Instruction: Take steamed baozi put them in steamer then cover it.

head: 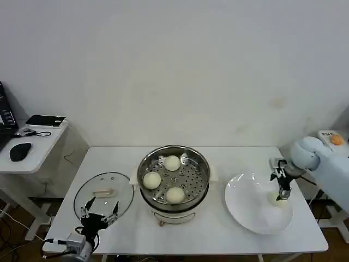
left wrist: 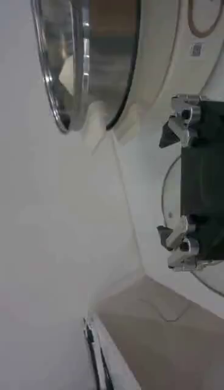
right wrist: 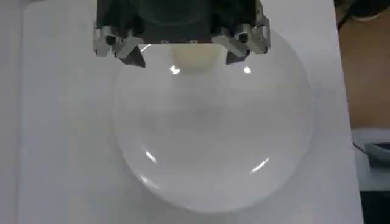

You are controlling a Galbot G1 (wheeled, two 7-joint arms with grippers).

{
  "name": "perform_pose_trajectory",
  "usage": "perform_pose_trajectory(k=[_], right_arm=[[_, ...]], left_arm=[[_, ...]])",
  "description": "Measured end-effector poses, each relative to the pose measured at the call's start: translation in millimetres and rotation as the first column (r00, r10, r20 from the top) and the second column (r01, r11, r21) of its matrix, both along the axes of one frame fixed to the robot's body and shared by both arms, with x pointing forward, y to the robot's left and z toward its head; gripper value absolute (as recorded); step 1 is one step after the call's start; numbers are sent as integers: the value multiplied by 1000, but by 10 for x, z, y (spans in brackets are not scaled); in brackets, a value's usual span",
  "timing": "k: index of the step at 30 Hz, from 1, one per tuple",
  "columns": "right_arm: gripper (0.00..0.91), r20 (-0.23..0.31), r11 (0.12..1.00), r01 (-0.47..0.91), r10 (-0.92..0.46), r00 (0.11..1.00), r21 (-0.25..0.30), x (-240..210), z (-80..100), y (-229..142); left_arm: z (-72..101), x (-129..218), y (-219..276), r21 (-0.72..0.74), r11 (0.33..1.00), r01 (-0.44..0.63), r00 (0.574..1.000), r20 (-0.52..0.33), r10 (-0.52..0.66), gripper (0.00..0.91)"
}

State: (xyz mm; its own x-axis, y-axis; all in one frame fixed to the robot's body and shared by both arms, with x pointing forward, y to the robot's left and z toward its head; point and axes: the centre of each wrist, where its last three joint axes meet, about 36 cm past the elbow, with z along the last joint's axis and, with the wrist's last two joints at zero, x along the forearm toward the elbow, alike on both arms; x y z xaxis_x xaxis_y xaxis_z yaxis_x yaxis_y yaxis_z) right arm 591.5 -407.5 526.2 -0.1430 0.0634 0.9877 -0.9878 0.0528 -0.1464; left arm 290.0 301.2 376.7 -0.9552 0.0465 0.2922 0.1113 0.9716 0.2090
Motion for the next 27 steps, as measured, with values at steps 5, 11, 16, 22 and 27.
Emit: perform_pose_trajectory(k=[5,11,16,22,27], right_arm=[[907,0,999,-4,4,1000,-38,26,-151,16],[907,-11,997,-9,9,1000,-72,33,-309,25],[907,-16,995,-17,15,1000,-94,15,-386,17],[907,-18,992,-28,26,999,-127,-15,-465,0],[907,-12,989,-38,36,999,-146,-26,-513,1]], left_arm=[[-35,0,11,1,1000,-3,1000,-9,3,907],[-58,-4,11,0,1000,-5,1000,-14,5,907],[-66,-12,17,1,1000,-7,1000,-16,7,907],[-79,-12,21,1,1000,-7,1000,-19,7,907],[-87,-15,-2,-3,1000,-3,1000,-21,3,907]])
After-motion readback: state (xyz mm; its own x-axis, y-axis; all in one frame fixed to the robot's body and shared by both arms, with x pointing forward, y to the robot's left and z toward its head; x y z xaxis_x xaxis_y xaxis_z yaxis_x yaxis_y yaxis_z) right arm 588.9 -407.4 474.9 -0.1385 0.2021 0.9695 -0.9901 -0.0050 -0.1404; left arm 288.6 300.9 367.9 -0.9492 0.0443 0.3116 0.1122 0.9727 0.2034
